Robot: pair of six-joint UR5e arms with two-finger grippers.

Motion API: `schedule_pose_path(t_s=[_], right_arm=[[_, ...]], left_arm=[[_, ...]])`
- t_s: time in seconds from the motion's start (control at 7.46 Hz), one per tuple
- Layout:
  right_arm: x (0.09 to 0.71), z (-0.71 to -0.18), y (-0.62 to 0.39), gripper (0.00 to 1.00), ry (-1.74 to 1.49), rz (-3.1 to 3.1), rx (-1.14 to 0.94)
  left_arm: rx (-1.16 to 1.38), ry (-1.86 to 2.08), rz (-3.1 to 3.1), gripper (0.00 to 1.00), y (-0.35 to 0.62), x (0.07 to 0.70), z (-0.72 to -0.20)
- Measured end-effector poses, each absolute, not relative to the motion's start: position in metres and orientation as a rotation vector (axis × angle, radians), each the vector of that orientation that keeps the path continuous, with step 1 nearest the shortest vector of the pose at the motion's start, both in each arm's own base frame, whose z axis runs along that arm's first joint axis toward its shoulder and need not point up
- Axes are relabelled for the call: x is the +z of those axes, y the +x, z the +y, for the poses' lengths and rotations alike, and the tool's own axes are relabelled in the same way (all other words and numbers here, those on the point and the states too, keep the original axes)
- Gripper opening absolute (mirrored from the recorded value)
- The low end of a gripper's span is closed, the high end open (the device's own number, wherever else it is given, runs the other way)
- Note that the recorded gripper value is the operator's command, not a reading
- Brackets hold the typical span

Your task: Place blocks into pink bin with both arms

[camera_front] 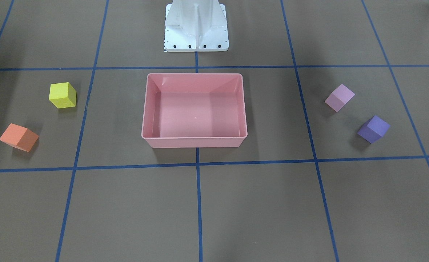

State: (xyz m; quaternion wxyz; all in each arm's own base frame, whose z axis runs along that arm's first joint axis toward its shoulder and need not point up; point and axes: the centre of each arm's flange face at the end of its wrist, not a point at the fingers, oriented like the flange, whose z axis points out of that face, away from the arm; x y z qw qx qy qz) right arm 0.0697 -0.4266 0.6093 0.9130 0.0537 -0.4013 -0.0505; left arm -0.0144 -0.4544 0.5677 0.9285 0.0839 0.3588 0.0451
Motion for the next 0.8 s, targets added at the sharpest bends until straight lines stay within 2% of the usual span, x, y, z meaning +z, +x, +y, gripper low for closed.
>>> schedule_pose_path(t_s=[0.27, 0.8], right_arm=[[0.595, -0.436, 0.07, 1.0, 0.139, -0.82, -0.115], [0.6, -0.444, 0.067, 1.0, 0.123, -0.825, -0.112]], left_arm=[[0.136, 0.202, 0.811, 1.0, 0.009, 0.537, -0.47], [-0.174, 0.057, 0.964, 1.0, 0.061, 0.483, -0.476]])
